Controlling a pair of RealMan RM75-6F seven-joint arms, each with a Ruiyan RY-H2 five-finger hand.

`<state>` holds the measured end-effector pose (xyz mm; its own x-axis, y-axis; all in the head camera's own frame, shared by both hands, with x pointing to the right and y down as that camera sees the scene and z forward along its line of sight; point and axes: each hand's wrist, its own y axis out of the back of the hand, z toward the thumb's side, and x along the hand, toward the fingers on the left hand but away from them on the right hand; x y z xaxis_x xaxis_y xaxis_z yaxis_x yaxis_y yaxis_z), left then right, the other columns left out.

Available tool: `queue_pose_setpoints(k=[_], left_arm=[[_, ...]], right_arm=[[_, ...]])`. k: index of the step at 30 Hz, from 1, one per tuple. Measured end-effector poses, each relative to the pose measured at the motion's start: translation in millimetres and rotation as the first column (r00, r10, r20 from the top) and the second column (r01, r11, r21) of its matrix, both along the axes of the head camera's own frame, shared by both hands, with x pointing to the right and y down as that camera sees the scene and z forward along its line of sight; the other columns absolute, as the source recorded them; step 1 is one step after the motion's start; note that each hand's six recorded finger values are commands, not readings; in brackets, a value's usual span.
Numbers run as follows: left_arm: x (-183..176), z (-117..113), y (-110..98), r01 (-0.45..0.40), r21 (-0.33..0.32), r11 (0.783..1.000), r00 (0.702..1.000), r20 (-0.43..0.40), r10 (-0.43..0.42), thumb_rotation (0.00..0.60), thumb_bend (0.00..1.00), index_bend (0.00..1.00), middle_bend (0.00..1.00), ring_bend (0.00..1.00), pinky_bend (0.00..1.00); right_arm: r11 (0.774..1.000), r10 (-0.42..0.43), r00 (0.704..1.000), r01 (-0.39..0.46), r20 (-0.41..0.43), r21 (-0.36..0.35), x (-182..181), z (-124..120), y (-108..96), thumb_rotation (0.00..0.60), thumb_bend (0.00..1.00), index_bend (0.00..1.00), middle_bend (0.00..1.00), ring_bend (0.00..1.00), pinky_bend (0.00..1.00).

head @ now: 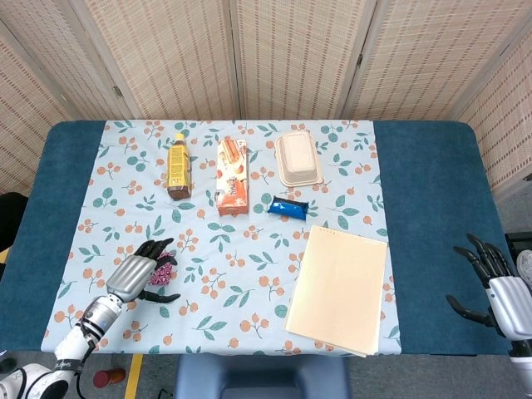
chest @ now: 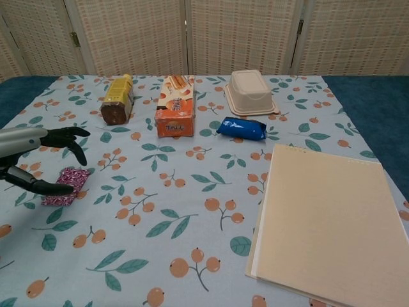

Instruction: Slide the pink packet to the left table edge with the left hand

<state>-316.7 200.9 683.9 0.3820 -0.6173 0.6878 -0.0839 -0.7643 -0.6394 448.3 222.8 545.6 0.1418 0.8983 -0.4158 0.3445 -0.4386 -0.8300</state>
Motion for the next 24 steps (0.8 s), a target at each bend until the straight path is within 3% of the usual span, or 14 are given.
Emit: queue_pose_setpoints(k=[24], left_arm=[[-10.3,37.0,17.0,0.013,-0.023,1.000,0.997,0.080,-0.011,0.308,0.17,0.33,0.00,0.00,0.00]], right_arm=[[1.000,-0.001,1.000,0.001,-0.003,-0.007,-0.8,2.4,1.3,0.600,0.28,0.15,0.05,0.00,0.00]])
